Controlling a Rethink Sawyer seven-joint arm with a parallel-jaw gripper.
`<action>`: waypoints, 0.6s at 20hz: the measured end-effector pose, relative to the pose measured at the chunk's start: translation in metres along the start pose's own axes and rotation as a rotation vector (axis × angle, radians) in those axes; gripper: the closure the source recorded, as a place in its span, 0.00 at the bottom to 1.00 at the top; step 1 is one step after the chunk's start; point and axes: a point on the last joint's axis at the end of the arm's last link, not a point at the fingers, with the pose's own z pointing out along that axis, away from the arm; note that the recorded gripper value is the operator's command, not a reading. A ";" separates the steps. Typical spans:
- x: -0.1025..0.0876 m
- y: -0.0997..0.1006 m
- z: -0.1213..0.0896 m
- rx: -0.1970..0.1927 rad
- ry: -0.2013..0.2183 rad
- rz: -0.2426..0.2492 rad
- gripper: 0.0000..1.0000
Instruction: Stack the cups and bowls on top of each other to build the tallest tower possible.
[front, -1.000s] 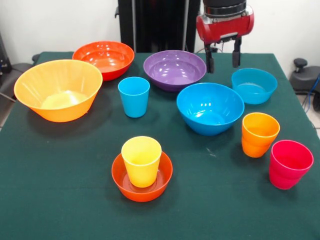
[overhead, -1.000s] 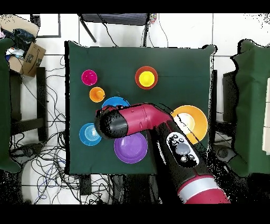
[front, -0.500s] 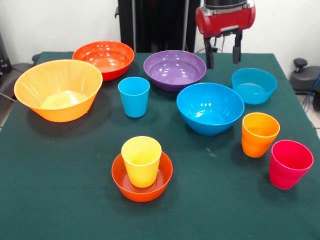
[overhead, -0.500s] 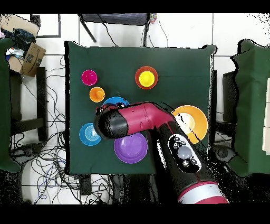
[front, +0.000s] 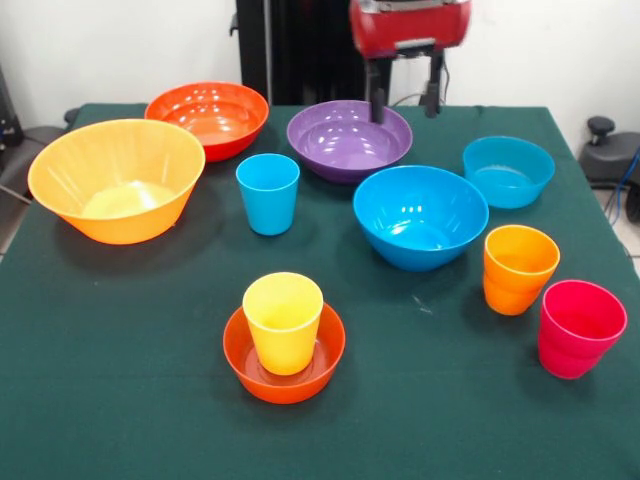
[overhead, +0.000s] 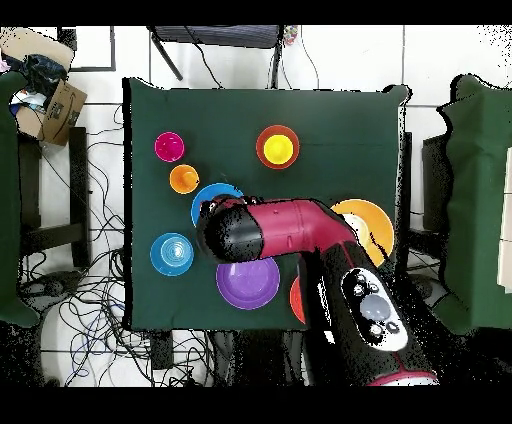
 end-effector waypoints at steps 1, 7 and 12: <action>0.003 -0.015 -0.003 0.021 0.006 0.048 0.00; 0.019 -0.053 -0.001 0.071 0.035 0.204 0.00; 0.033 -0.091 0.007 0.116 0.061 0.391 0.00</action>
